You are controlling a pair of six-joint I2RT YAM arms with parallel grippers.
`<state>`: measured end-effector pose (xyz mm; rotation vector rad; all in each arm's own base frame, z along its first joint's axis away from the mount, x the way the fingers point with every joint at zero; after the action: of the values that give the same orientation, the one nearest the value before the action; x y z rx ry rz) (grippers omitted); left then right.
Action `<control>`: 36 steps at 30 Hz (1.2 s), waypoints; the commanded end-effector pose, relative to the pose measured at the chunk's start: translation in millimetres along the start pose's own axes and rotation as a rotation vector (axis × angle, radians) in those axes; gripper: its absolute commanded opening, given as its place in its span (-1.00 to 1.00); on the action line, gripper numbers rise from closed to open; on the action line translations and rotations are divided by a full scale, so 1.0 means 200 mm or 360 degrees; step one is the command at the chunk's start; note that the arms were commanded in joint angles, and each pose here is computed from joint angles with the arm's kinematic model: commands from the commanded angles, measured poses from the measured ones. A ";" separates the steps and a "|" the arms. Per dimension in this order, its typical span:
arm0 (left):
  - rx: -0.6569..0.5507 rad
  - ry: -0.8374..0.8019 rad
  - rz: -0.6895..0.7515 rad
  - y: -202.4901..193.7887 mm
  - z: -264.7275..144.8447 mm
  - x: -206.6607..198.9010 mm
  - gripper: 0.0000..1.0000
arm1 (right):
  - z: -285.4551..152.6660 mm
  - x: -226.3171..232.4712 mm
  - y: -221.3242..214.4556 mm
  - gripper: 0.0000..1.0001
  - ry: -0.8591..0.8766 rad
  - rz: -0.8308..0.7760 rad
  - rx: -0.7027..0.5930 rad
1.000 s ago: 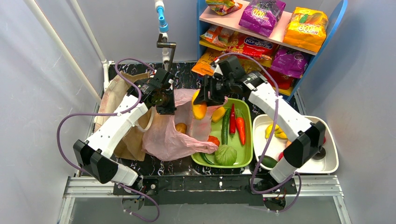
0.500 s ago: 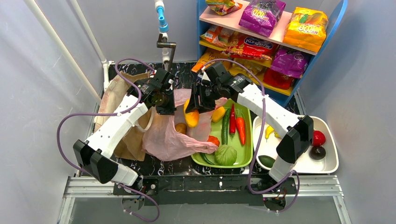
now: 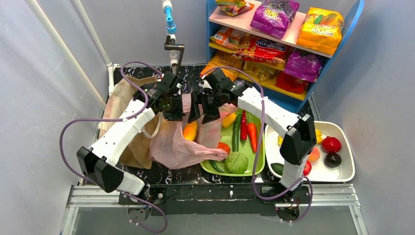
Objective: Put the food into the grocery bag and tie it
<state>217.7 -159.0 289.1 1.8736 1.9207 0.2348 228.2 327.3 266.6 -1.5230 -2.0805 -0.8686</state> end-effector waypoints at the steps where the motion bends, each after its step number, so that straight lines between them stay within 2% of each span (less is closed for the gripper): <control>1: -0.0057 -0.0008 -0.0013 0.01 -0.08 0.01 -1.00 | -0.04 0.11 0.03 0.64 0.0135 -0.0120 -0.0035; 12: -0.0058 0.0002 -0.0013 0.01 -0.09 0.02 -1.00 | -0.14 0.14 0.01 0.71 0.0103 -0.0257 -0.0080; 17: -0.0069 0.0006 -0.0016 0.01 -0.09 0.02 -1.00 | -0.36 0.11 0.04 0.72 -0.0092 -0.0474 -0.0190; 23: -0.0065 -0.0001 -0.0015 0.01 -0.09 0.02 -1.00 | -0.58 -0.04 0.05 0.76 -0.0335 -0.0531 -0.0333; 30: -0.0066 -0.0005 -0.0019 0.01 -0.09 0.02 -1.00 | -0.60 -0.28 0.06 0.82 -0.0755 -0.0627 -0.0345; 36: -0.0062 -0.0012 -0.0020 0.00 -0.10 0.02 -1.00 | -0.55 -0.36 0.12 0.83 -0.0906 -0.0719 -0.0310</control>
<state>217.5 -157.8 288.7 1.8750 1.9282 0.2476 256.6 212.3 315.4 -1.5739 -2.7470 -0.9543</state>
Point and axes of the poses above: each gripper's point midway between its finger pads, its own z axis out along the fingers, its own x axis along the line the jaws close on, y = z × x, the point moved 8 cm from there along -z, back along the fingers, and after that the axes turned 1 degree about z, right-handed, at the moved point
